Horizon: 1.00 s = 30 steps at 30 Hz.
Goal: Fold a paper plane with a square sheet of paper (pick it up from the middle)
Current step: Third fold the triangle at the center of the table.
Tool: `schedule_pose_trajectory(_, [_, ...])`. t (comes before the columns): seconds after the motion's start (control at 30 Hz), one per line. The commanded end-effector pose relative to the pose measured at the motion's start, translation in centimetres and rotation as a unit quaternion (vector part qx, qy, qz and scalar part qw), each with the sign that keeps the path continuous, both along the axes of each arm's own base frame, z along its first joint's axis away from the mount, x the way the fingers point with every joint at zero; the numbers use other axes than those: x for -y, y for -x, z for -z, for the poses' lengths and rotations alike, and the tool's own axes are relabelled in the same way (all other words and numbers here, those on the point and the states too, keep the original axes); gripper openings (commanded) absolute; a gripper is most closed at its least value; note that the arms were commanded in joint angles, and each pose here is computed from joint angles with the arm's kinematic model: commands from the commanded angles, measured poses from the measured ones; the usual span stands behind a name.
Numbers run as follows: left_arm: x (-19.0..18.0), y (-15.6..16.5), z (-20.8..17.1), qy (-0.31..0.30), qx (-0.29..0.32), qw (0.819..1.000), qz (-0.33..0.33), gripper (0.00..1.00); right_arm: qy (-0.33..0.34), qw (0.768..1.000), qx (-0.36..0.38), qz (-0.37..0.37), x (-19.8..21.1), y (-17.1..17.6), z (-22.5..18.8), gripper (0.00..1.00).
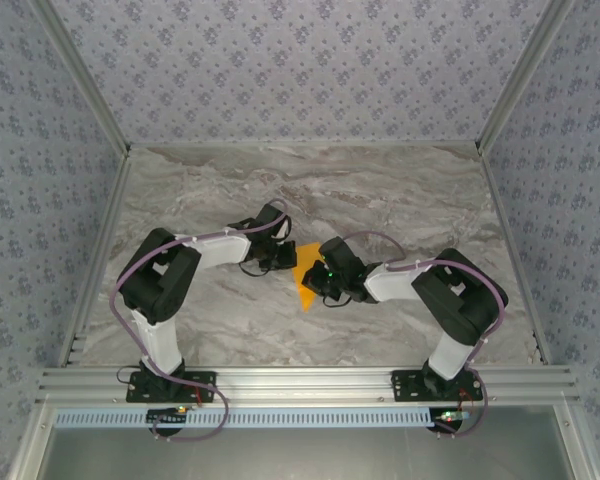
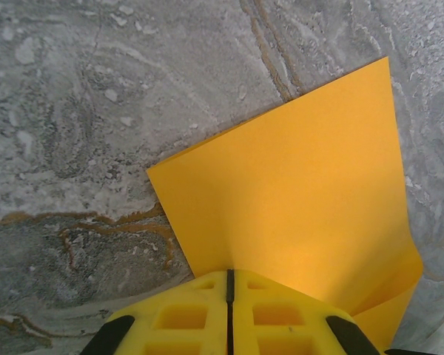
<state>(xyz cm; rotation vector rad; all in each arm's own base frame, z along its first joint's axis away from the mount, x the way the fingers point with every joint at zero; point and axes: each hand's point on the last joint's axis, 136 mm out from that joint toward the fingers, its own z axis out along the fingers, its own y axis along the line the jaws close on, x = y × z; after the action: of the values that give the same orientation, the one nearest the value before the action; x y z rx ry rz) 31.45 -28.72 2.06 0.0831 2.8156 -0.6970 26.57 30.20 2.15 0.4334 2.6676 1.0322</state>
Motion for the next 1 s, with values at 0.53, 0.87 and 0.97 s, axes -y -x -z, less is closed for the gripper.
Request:
schedule_pose_trajectory(0.53, [-1.5,1.4,2.2,-0.047,-0.027,0.999,-0.003,0.07,0.016,0.999,0.016,0.022,1.2,-0.1,0.5,0.04])
schedule_pose_trajectory(0.87, [-1.5,0.2,-1.0,-0.023,-0.006,1.000,-0.019,0.17,0.037,0.999,-0.012,0.023,1.6,0.7,2.0,0.16])
schedule_pose_trajectory(0.97, [-2.6,-0.6,-2.5,-0.016,0.003,0.999,-0.045,0.25,0.040,0.999,-0.017,0.022,1.6,0.9,2.2,0.22])
